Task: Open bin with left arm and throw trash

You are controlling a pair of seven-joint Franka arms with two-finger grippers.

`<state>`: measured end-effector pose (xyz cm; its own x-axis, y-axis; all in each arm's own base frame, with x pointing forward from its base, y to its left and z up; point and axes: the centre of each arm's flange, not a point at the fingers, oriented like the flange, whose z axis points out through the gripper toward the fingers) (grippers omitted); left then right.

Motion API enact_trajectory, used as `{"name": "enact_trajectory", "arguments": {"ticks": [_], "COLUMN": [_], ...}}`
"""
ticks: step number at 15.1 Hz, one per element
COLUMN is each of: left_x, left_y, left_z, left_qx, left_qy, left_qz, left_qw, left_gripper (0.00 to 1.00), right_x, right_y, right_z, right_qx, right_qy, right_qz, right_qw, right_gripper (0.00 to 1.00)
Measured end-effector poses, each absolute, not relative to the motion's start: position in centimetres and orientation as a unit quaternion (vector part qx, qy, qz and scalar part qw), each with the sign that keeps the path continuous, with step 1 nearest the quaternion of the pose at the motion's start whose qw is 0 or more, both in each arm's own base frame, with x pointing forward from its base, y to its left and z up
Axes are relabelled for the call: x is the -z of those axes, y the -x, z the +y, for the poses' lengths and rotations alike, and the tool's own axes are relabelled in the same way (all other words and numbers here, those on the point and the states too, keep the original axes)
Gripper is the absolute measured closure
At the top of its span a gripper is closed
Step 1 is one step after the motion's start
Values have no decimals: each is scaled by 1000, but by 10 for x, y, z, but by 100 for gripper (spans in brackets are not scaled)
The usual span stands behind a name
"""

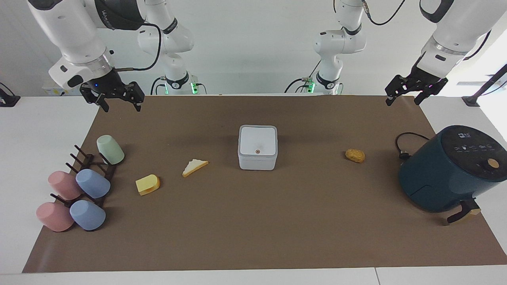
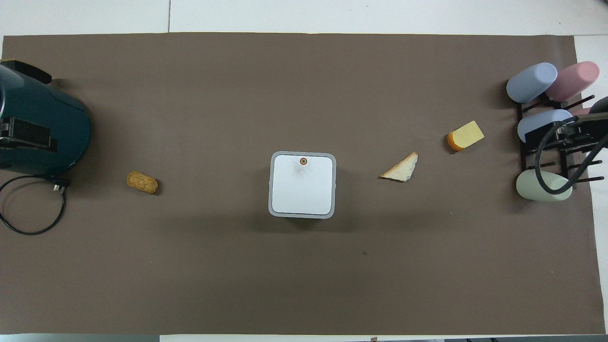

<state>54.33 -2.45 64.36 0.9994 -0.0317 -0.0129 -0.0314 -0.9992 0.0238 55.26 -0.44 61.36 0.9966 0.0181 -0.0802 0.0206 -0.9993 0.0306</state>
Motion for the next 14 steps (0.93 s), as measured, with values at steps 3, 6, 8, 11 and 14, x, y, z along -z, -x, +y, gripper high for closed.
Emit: {"name": "enact_trajectory", "arguments": {"ticks": [3, 6, 8, 11, 14], "left_x": [-644, -644, -644, -643, -643], "left_y": [-544, -544, -544, -544, -544], "left_z": [-24, -25, -25, -26, -26], "left_qx": [3, 3, 3, 3, 4], "left_qy": [-1000, -1000, -1000, -1000, -1000], "left_qz": [-16, -16, -16, -17, -17], "left_qw": [12, 12, 12, 12, 12], "left_gripper": [0, 0, 0, 0, 0], "right_x": [-614, -614, -614, -614, -611], "right_y": [-553, -553, -553, -553, -556], "right_z": [-4, -4, -3, -2, -2], "right_qx": [40, 40, 39, 39, 31], "right_qy": [-999, -999, -999, -999, -999], "right_qz": [10, 10, 11, 12, 12], "right_qw": [16, 16, 16, 16, 16], "right_gripper": [0, 0, 0, 0, 0]}}
